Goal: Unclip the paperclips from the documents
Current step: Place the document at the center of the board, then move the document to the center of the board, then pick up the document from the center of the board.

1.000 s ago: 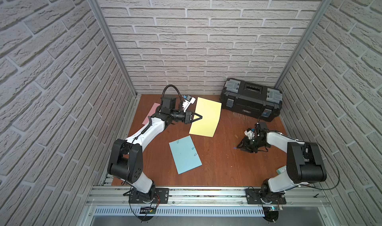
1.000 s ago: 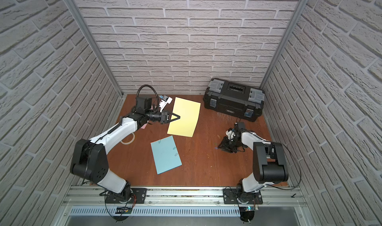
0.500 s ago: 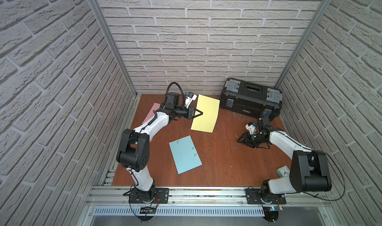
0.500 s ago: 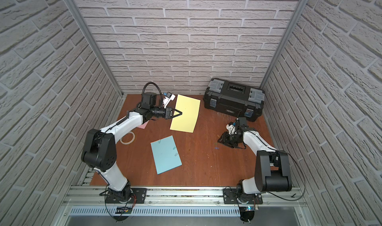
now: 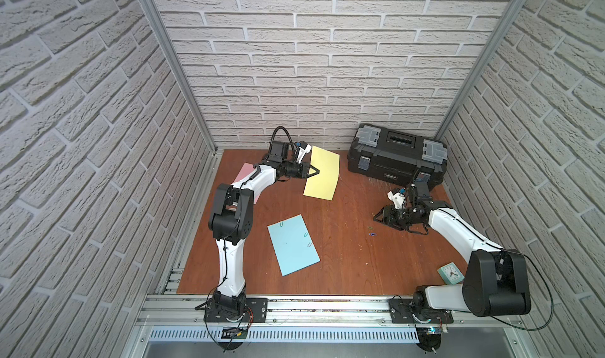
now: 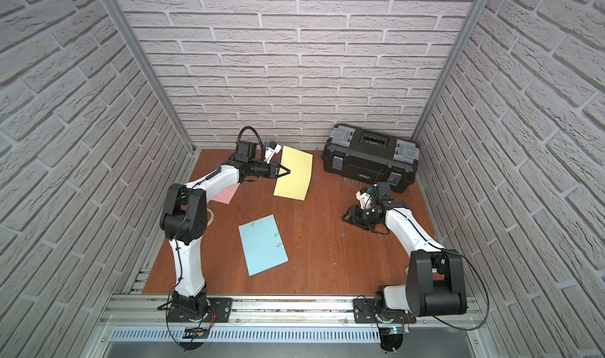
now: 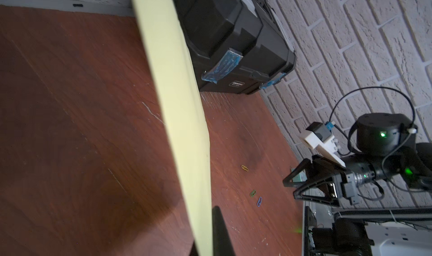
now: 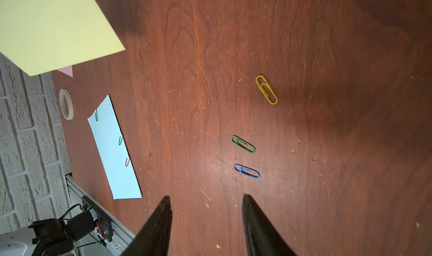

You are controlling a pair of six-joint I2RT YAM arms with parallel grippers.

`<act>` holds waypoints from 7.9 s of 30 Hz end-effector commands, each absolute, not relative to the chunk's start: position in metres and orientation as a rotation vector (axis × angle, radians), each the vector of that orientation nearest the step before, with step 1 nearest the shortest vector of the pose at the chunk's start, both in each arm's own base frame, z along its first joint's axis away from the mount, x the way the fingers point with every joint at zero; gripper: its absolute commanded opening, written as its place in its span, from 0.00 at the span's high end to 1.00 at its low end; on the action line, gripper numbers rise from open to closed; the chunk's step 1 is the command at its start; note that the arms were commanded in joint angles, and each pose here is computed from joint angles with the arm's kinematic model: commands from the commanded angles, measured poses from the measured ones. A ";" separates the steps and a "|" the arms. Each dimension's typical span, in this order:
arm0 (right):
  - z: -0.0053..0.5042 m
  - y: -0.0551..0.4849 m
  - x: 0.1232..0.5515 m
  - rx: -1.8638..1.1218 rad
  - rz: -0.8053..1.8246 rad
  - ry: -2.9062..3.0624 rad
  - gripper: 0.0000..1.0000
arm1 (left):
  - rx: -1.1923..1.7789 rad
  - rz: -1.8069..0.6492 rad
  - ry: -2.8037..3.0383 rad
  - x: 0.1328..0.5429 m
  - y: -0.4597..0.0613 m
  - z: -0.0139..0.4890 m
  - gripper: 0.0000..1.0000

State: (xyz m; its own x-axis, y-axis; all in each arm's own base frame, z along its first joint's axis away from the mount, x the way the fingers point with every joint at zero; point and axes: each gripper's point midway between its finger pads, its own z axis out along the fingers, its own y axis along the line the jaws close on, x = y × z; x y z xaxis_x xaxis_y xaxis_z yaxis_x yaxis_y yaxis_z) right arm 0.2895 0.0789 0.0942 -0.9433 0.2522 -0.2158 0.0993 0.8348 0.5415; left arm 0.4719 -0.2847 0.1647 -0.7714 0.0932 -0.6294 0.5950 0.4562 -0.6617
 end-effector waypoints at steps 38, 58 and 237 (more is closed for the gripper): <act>0.119 0.108 0.308 0.111 0.853 2.671 0.45 | 0.155 -0.574 2.471 0.493 -0.183 0.090 0.33; 0.119 0.130 0.321 -0.022 0.925 2.673 0.41 | -0.023 -0.365 2.747 0.293 -0.155 0.073 0.28; 0.054 0.278 0.331 -0.340 1.127 2.774 0.31 | 0.214 -1.050 2.749 0.284 -0.283 0.068 0.72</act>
